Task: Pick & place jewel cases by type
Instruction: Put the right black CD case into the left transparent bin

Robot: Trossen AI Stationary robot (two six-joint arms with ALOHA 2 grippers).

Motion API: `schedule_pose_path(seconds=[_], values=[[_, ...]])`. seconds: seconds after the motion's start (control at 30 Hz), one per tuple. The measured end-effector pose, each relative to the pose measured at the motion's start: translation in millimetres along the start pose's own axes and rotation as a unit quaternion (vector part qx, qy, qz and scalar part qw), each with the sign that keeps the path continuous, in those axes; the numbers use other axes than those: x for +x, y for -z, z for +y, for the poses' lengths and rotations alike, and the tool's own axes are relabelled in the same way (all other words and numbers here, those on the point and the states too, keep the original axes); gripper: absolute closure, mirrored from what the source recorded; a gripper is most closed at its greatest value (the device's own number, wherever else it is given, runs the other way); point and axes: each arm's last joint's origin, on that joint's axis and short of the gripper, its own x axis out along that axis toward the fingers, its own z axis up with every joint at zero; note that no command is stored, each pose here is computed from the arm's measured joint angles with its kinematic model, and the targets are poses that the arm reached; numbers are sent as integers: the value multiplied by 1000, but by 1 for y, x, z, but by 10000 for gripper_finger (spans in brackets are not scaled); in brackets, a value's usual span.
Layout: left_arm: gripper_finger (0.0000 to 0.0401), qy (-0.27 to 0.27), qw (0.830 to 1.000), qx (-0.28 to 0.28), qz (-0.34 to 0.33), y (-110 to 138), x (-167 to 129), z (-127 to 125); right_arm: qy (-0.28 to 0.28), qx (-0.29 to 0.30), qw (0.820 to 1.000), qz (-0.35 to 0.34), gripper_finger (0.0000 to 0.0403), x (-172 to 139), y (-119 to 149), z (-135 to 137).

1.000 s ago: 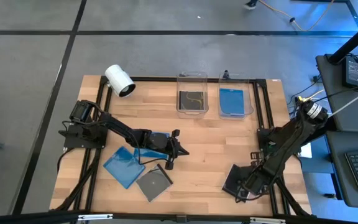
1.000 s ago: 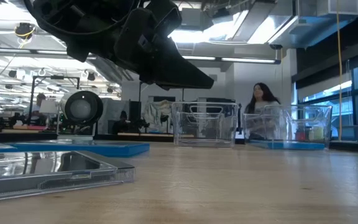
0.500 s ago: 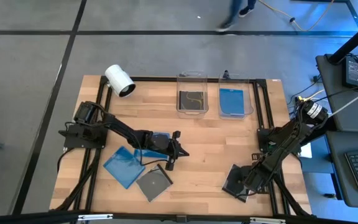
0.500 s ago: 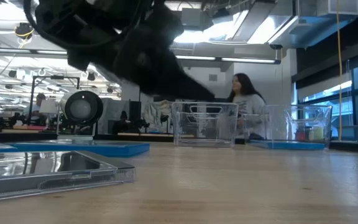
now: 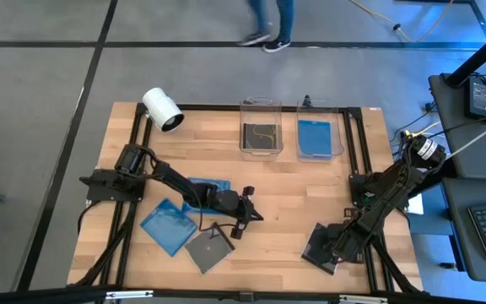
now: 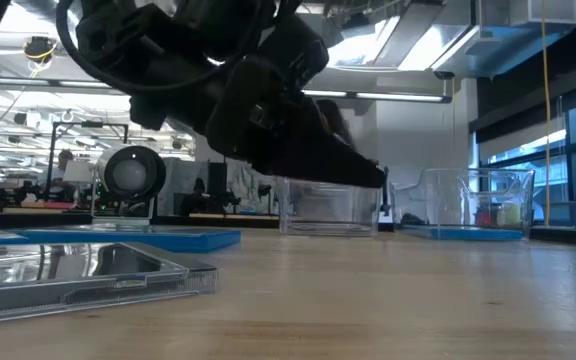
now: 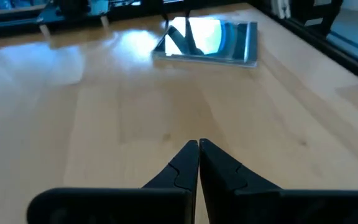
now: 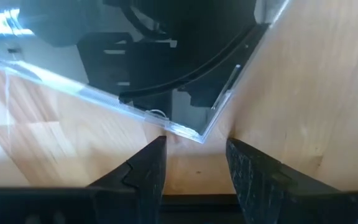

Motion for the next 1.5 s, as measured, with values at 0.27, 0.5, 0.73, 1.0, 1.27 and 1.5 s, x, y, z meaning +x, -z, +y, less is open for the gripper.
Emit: schedule_pose_path(seconds=[0.27, 0.5, 0.73, 1.0, 1.27, 1.5], values=[[388, 10, 1000, 4, -7, -5, 2, -9, 2, 10, 1000, -1, 231, 0, 0, 0], [388, 10, 1000, 6, -8, -5, 2, -9, -12, 7, 1000, 23, 231, 0, 0, 0], [388, 10, 1000, 8, -8, -5, 2, -9, 11, 18, 998, 53, 230, 0, 5, -5], [388, 8, 1000, 11, -8, -5, 2, -8, 103, -5, 995, 11, 230, -20, 13, 1], [388, 5, 1000, 12, -8, -5, 2, -8, 76, -38, 996, -20, 230, -20, 16, 12], [388, 5, 1000, 11, -7, -5, 1, -8, 70, -48, 996, -36, 230, -18, 15, 15]])
